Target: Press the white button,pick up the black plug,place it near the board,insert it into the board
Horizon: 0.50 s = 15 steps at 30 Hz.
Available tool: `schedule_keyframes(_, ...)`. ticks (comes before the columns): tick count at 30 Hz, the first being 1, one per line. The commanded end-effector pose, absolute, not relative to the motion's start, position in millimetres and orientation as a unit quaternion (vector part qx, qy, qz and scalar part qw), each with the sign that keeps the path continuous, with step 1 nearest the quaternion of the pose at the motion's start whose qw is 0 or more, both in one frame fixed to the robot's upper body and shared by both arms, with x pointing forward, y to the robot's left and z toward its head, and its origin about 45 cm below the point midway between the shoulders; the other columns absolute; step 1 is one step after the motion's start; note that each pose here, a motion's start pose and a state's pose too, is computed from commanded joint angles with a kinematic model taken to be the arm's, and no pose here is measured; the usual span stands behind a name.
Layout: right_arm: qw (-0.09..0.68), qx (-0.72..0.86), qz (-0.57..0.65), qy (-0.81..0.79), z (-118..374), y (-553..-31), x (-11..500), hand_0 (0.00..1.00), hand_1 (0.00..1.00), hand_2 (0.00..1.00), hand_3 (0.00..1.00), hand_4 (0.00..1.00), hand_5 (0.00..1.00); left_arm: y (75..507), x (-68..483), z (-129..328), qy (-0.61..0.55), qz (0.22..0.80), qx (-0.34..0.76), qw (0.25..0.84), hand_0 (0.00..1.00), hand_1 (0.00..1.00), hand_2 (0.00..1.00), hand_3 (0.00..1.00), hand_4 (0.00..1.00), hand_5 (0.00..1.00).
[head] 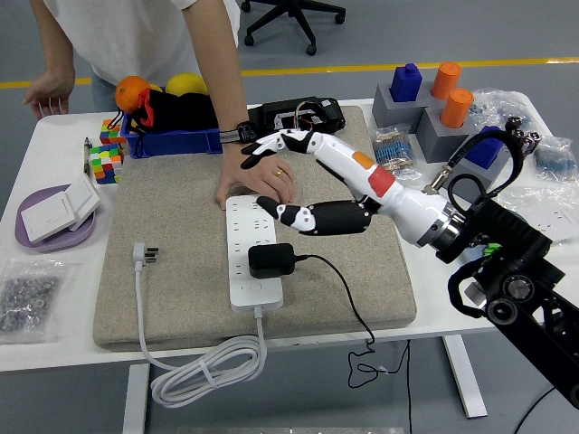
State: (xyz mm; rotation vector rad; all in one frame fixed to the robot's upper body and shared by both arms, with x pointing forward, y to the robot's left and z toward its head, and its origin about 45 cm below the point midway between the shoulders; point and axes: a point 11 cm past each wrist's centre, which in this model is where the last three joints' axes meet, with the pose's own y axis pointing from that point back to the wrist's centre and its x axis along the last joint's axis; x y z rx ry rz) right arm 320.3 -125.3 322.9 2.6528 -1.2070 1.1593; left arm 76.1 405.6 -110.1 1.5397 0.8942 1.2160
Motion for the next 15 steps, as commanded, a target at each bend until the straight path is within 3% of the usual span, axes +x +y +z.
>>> schedule_keyframes(13, 0.09, 0.775, 0.355, -0.515, 305, -225, 342, 0.89, 0.798, 0.737, 0.687, 0.707, 0.372, 399, 88, -110, 0.355, 0.499, 0.626, 0.483, 0.787, 0.736, 0.692, 0.766, 0.543, 0.46)
schedule_keyframes(14, 0.094, 0.772, 0.355, -0.519, 305, -229, 342, 0.924, 0.857, 0.779, 0.749, 0.774, 0.417, 398, 91, -110, 0.354, 0.499, 0.625, 0.485, 0.787, 0.736, 0.692, 0.766, 0.544, 0.462)
schedule_keyframes(15, 0.098, 0.768, 0.353, -0.525, 304, -235, 341, 0.924, 0.857, 0.779, 0.749, 0.774, 0.417, 397, 95, -109, 0.351, 0.501, 0.623, 0.487, 0.787, 0.736, 0.692, 0.766, 0.544, 0.462)
